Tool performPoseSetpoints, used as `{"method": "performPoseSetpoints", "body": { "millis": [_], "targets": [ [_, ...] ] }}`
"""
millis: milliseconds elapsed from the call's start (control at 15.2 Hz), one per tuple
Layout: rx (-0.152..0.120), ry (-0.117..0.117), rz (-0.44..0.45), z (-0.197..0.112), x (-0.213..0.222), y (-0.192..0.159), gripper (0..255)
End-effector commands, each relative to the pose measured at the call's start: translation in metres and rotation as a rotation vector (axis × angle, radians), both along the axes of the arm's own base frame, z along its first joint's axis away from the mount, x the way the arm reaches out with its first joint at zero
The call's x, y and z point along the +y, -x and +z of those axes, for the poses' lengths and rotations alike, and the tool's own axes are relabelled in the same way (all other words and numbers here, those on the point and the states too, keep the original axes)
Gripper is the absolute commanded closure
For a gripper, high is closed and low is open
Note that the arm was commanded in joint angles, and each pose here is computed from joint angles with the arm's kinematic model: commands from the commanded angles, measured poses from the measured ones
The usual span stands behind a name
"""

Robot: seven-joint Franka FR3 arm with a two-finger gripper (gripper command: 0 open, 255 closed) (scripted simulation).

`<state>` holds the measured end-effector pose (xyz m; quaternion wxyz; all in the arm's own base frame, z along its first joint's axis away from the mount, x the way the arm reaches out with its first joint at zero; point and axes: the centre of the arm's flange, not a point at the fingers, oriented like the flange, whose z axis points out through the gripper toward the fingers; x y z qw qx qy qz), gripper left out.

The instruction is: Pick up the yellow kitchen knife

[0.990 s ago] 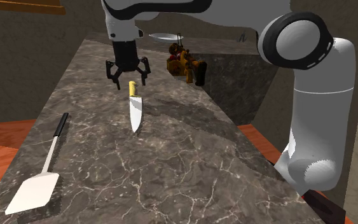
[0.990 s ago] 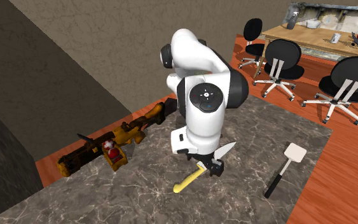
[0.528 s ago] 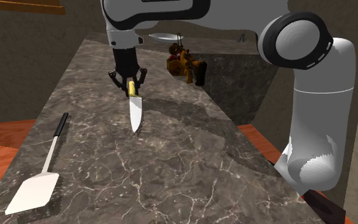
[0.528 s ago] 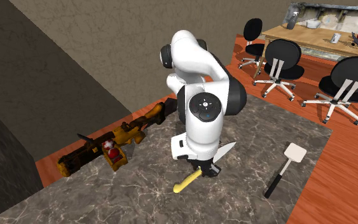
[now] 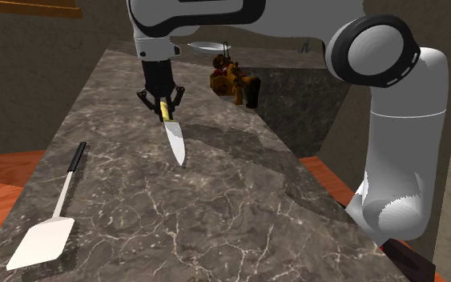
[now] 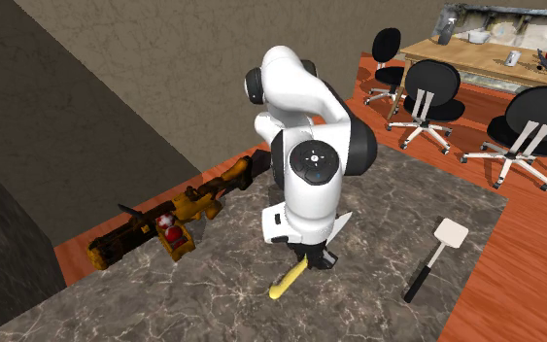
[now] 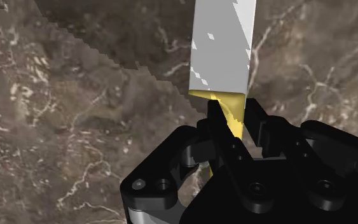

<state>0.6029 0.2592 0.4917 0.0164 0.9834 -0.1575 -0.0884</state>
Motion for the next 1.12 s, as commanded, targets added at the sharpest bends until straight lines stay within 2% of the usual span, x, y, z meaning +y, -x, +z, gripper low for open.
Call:
{"method": "performPoseSetpoints", "body": {
  "millis": [0, 924, 1056],
  "targets": [
    [0.003, 0.003, -0.002, 0.003, -0.001, 0.000, 255],
    [0.003, 0.003, -0.002, 0.077, -0.001, 0.000, 255],
    [0.003, 0.003, -0.002, 0.078, -0.001, 0.000, 255]
  ]
}}
